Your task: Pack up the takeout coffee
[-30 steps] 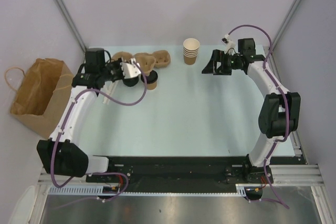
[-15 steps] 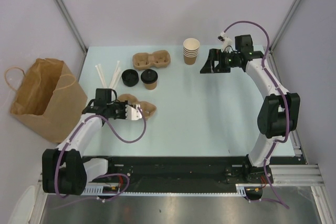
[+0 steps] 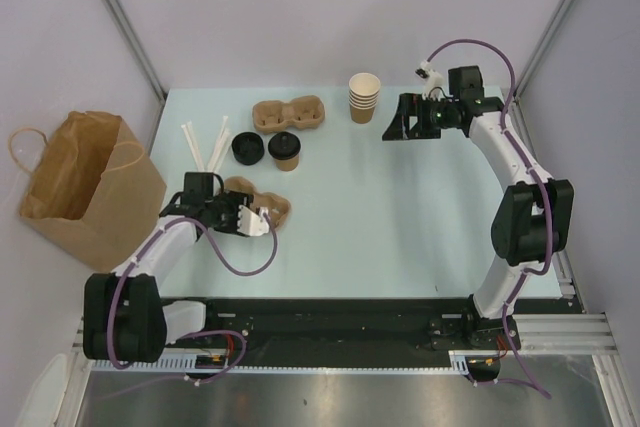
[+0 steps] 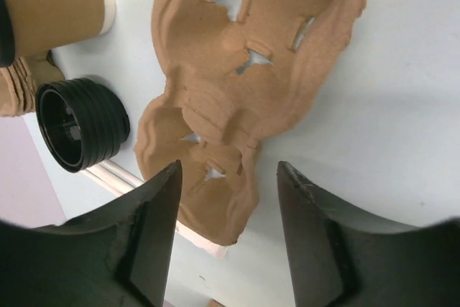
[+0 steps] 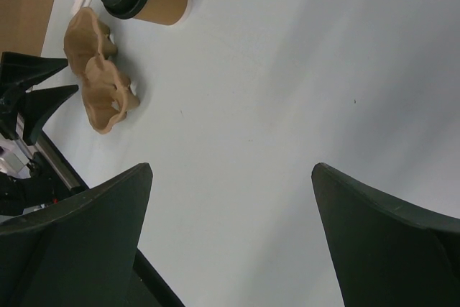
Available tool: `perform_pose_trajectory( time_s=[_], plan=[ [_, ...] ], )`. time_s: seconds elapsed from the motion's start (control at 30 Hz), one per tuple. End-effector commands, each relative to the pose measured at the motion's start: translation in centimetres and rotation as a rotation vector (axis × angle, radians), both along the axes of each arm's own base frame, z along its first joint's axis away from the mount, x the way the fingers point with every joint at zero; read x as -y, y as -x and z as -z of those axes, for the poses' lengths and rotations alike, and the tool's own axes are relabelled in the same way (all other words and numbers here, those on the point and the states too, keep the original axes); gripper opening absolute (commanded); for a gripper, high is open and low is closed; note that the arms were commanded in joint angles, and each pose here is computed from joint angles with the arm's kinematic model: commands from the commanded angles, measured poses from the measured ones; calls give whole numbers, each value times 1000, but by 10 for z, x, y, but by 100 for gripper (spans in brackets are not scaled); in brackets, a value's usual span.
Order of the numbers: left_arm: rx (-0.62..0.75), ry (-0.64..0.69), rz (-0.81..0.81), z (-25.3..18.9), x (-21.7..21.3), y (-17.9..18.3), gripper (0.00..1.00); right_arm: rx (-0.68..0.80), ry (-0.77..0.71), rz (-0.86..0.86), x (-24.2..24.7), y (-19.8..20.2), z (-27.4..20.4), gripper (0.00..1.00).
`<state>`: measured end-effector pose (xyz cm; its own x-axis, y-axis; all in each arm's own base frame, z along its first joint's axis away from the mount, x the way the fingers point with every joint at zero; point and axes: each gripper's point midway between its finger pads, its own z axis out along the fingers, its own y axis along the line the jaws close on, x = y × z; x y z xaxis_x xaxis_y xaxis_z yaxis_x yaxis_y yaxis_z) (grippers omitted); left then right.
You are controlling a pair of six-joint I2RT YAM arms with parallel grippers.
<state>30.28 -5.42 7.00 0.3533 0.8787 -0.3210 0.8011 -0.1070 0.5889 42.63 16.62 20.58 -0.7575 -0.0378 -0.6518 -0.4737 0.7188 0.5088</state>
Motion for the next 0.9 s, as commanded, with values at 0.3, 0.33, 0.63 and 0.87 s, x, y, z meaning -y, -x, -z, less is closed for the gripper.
perform_pose_trajectory(
  time_s=[0.3,0.33,0.63,0.87],
  plan=[
    [-23,257,-234,-162,9,8,86,111,-37,-2,0,-11,-41,100],
    [-26,309,-287,-176,10,0,85,120,-41,2,0,-14,-43,100],
    [208,791,-745,-335,-30,-24,87,143,-64,-3,-7,-32,-51,100],
    [312,893,-1048,-362,-102,-5,89,136,-67,-18,-12,-32,-51,100]
  ],
)
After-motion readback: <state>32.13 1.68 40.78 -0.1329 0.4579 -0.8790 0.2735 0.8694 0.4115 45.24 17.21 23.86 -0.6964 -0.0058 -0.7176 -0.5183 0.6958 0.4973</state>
